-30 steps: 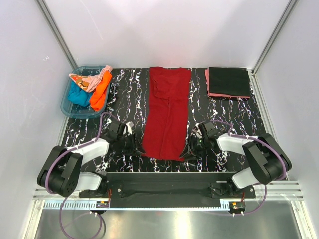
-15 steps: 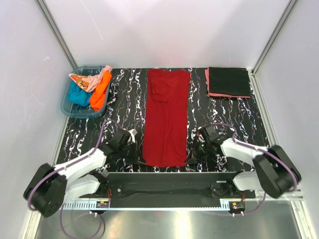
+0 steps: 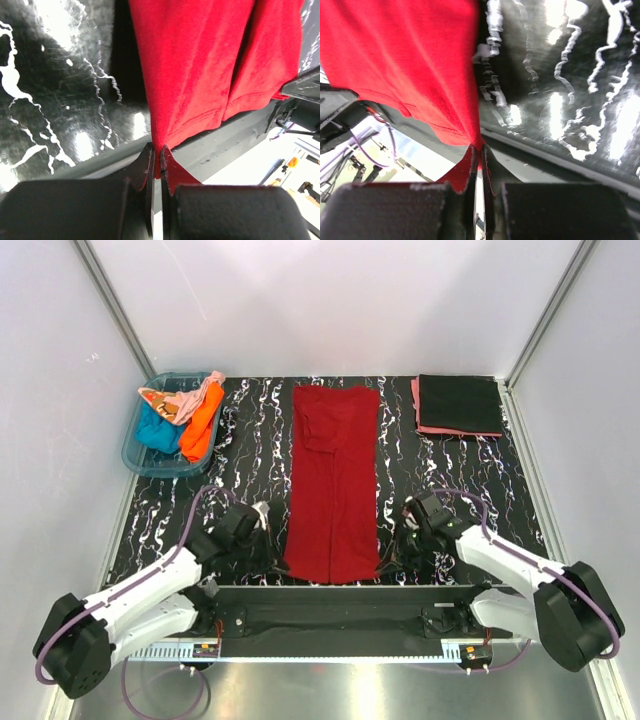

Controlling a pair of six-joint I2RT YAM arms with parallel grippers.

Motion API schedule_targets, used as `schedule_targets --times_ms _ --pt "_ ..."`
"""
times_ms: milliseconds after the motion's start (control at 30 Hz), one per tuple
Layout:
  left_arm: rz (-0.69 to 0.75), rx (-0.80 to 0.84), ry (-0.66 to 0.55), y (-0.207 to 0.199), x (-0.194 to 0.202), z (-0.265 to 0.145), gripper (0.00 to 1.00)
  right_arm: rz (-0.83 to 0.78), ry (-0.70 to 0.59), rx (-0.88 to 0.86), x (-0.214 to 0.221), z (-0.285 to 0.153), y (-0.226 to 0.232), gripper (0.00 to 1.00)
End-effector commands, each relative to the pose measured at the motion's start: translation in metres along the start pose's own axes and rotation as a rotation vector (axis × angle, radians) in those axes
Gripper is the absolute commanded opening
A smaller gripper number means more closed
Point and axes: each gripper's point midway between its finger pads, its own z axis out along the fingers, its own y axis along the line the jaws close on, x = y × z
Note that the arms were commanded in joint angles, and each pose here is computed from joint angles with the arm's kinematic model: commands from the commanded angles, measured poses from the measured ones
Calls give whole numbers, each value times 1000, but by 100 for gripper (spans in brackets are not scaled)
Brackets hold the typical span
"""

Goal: Fold and stack the t-shirts
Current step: Fold the tshirt

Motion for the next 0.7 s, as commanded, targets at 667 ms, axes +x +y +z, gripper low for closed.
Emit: schedule_targets --times_ms 667 --pt "118 -86 -115 -97 -224 6 13 -168 -142 67 -216 -36 108 0"
